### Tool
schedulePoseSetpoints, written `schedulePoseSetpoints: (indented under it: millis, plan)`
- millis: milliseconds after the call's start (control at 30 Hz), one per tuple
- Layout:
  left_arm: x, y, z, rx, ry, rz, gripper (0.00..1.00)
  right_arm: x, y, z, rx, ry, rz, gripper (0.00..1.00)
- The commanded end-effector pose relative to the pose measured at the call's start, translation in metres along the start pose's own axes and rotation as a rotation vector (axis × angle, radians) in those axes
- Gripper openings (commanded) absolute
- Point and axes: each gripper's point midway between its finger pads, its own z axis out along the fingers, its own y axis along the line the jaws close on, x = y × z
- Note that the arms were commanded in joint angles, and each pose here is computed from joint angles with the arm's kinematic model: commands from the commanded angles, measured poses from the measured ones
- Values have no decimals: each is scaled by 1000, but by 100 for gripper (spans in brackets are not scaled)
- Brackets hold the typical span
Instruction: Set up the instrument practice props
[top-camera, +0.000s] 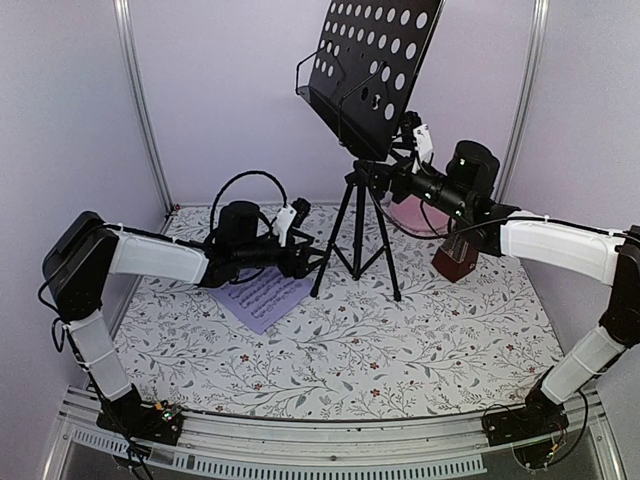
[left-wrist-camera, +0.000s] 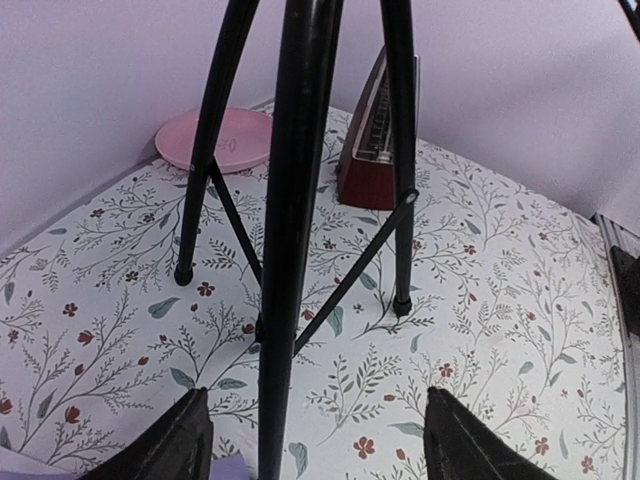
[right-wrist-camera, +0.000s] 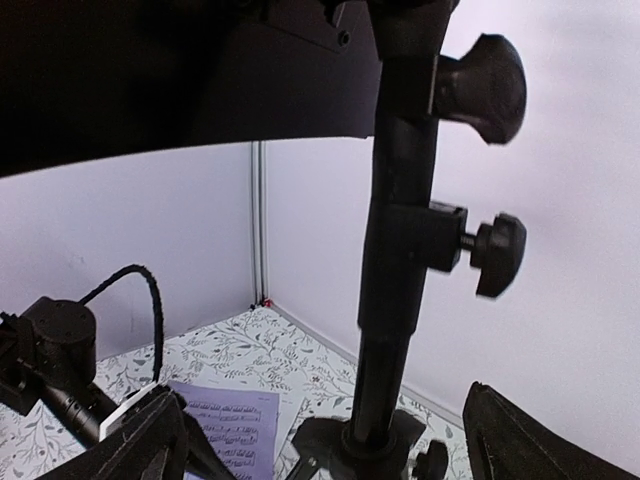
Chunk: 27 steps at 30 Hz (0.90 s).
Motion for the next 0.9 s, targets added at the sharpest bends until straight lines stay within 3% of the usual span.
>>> schedulePoseSetpoints:
  millis: [0, 467, 800, 867]
  plan:
    - [-1, 4, -2, 27, 19, 19, 73, 22, 11, -32, -28, 80, 74, 98]
    - [21, 13, 20, 61, 122, 32, 64, 179, -22, -87, -12, 499, 259, 95]
    - [28, 16, 33, 76, 140, 23, 59, 253, -20, -99, -45, 632, 250, 89]
    - [46, 20, 41, 76, 174, 4, 57, 257, -19, -95, -62, 632, 248, 88]
